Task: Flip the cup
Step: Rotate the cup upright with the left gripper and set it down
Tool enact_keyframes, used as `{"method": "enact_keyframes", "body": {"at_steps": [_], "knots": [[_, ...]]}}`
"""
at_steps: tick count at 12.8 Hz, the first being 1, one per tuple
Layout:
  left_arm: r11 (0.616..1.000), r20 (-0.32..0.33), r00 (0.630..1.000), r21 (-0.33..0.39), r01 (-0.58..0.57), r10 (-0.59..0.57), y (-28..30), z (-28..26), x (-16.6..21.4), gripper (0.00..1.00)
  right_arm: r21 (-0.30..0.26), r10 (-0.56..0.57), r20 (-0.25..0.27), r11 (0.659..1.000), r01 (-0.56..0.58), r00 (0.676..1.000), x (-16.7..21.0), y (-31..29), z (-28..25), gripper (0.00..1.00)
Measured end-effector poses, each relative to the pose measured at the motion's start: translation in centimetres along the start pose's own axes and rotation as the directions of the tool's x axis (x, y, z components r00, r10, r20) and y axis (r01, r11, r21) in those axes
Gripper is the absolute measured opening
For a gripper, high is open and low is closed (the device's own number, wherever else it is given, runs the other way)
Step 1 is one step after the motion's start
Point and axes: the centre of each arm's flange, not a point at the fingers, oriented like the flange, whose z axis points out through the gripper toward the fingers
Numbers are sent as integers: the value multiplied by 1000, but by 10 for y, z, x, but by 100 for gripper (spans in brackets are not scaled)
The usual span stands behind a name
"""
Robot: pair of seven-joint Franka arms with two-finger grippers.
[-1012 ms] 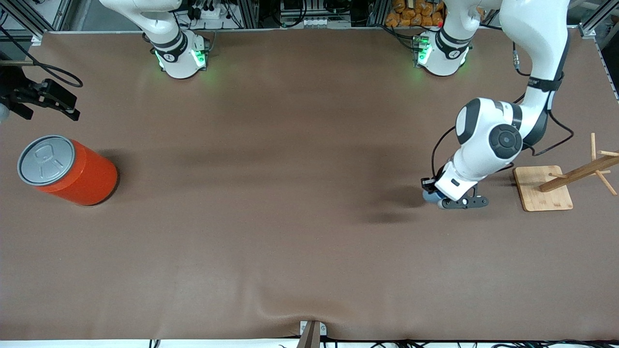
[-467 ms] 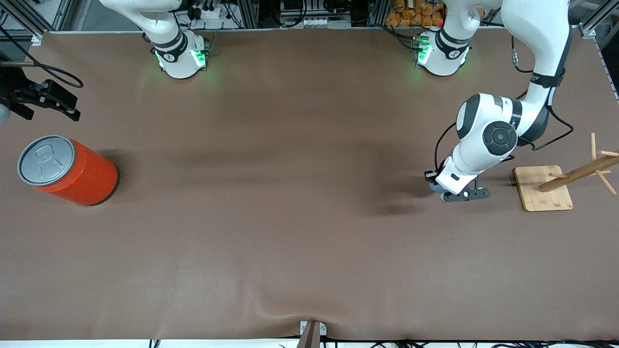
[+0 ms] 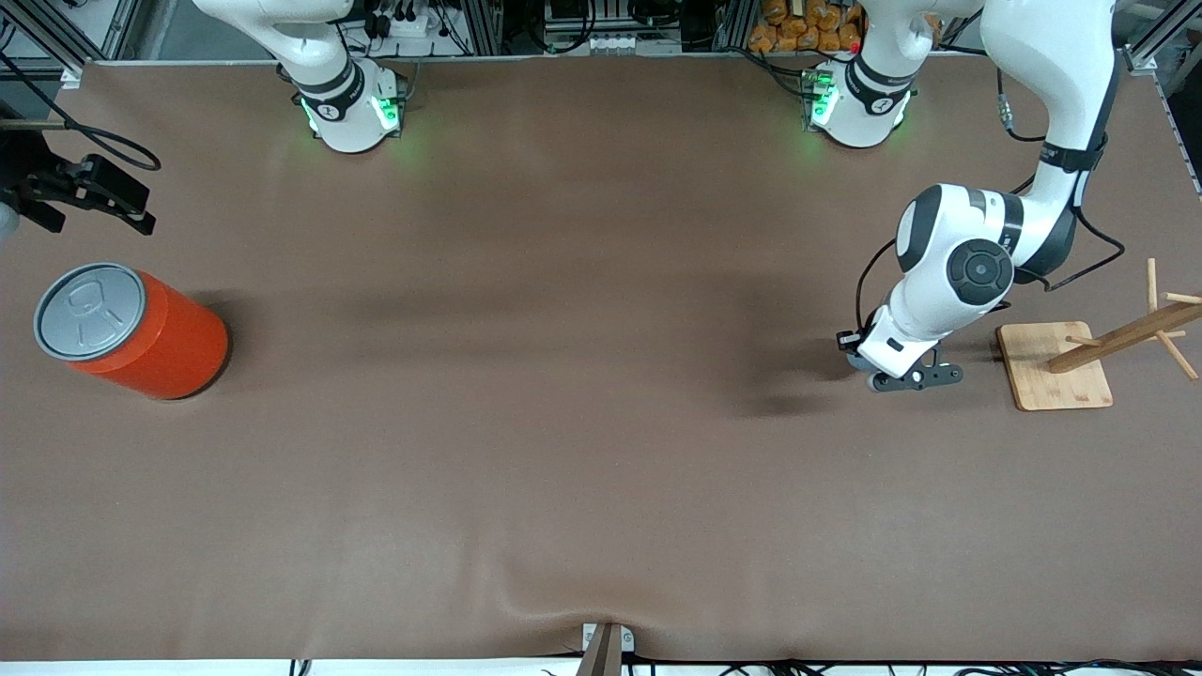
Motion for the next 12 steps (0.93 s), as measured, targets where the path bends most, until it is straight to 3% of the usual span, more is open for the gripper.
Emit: {"method": "enact_keyframes", "body": {"at_steps": [2,3,9,11,12], "knots": [[1000,-6,1000,0,-1,1,-1,3,1,6,0,0,0,1000,0,1000,0,0,0,100],[1000,-7,1000,0,0,0,-1,5,2,12,0,0,1,1000,0,1000,0,0,0,100],[1000,-34,999,-10,9,-10,-2,-1,13,79,0,-1,5,1000,1,1000,2,0,3,100],[1000,-60,998,-18,19,-20,-5,-15,21,99,0,0,6,1000,0,1000,2,0,3,100],[999,-66,998,-19,25,-26,-8,-25,26,100,0,0,5,1000,0,1000,2,0,3,100]]}}
